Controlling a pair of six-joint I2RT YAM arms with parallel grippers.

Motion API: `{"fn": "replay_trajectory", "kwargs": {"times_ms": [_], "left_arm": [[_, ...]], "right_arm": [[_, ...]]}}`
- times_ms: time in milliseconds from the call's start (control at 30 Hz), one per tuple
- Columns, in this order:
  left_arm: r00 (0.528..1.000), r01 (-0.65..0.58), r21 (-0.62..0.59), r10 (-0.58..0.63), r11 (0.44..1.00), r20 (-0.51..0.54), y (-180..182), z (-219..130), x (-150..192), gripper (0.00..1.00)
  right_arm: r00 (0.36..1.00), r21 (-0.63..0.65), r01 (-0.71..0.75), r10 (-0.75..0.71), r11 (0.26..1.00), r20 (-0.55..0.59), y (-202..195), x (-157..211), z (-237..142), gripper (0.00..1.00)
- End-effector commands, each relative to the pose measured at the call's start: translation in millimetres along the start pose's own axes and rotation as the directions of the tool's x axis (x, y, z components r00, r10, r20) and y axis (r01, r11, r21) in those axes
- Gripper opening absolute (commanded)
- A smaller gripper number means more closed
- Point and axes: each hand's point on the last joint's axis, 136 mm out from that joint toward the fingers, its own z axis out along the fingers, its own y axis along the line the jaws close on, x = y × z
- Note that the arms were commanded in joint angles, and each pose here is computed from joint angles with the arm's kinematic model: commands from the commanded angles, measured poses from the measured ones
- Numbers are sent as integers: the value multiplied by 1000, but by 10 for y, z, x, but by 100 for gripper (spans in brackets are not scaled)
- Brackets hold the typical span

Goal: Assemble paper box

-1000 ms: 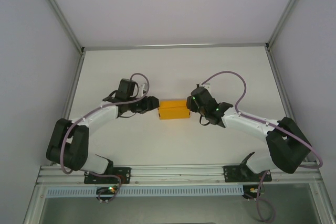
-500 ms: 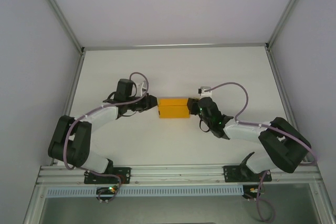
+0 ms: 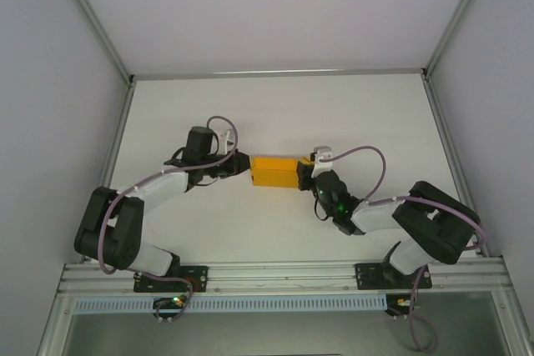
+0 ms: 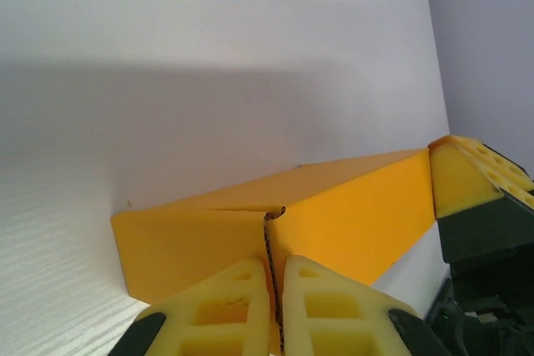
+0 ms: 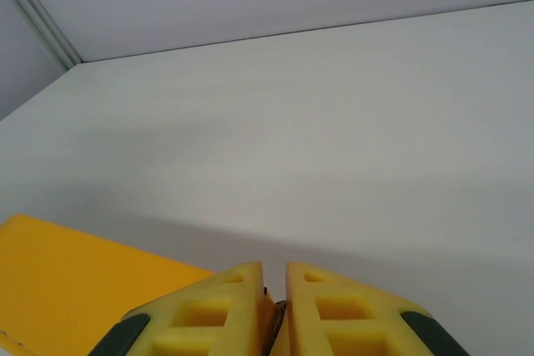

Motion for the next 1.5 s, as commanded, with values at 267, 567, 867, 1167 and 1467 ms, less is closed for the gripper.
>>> {"fn": "replay_trajectory", "kwargs": {"times_ms": [267,567,867,1167,1467], "left_arm": [[995,-31,-272,5,962,-95,209,-81,185,34],[978,-166,-327,199,930,67,-274,-530,-573,100],[956,-31,-527,180,849,234,255,-1255,-741,100],[943,64,-511,115,857,312,516,-1461,-648,100],[952,73,-515,94,854,292,615,-1398,-637,100]], "right_arm": [[887,102,208,-144,973,-439,-188,440,-293,40],[911,18,246,-225,969,-346,124,-522,-265,80],[593,-637,442,-739,631,-320,756,-172,-282,100],[387,-785,367,-849,499,-359,777,124,32,100],[294,-812,305,-860,498,-417,713,376,285,100]]}}
